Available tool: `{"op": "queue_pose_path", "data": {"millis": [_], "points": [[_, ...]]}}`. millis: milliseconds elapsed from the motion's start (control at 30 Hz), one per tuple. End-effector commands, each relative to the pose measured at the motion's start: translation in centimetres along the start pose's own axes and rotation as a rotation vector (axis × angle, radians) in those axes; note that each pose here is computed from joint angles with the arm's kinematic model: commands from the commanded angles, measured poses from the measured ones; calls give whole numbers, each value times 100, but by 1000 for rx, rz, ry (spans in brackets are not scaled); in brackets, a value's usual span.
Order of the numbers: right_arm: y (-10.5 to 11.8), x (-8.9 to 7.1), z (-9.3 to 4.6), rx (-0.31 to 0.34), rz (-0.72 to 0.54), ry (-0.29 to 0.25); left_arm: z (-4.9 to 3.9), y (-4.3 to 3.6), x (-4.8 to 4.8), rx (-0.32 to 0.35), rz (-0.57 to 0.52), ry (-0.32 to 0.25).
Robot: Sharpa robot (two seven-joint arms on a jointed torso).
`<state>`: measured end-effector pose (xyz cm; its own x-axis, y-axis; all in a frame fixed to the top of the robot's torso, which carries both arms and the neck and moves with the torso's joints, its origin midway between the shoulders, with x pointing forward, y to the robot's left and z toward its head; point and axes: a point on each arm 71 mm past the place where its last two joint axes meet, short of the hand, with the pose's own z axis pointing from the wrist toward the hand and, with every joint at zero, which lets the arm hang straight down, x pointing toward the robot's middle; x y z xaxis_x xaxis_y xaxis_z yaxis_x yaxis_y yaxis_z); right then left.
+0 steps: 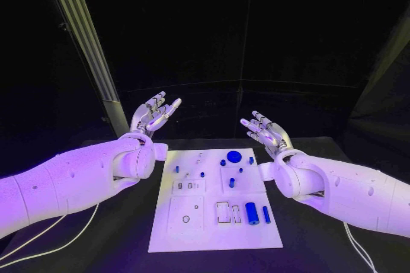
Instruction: Assemble the parts on the task board
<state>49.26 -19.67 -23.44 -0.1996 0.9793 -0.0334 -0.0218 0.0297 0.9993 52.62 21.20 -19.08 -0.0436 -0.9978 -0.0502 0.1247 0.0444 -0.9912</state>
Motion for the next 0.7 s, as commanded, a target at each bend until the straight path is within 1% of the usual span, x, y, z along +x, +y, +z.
{"op": "queue_pose_path", "data": {"millis": [33,167,300,333,433,533,633,700], "points": [[1,110,30,-10,-30,208,7,-46,47,57,-19,72],[-14,110,57,-6,-45,253,7,-46,47,57,-19,72],[-18,110,64,-4,-49,266,7,-46,47,57,-19,72],[-11,-91,87,-75,-246,205,-10,4,59,26,-56,119],[0,-141,93,-96,-318,191,-39,18,41,19,-59,132],[36,-178,111,-119,-382,190,-73,17,13,17,-63,141],[97,-204,140,-145,-442,202,-109,6,-5,16,-69,151],[165,-216,178,-167,-497,221,-140,-11,-15,14,-70,167]]}}
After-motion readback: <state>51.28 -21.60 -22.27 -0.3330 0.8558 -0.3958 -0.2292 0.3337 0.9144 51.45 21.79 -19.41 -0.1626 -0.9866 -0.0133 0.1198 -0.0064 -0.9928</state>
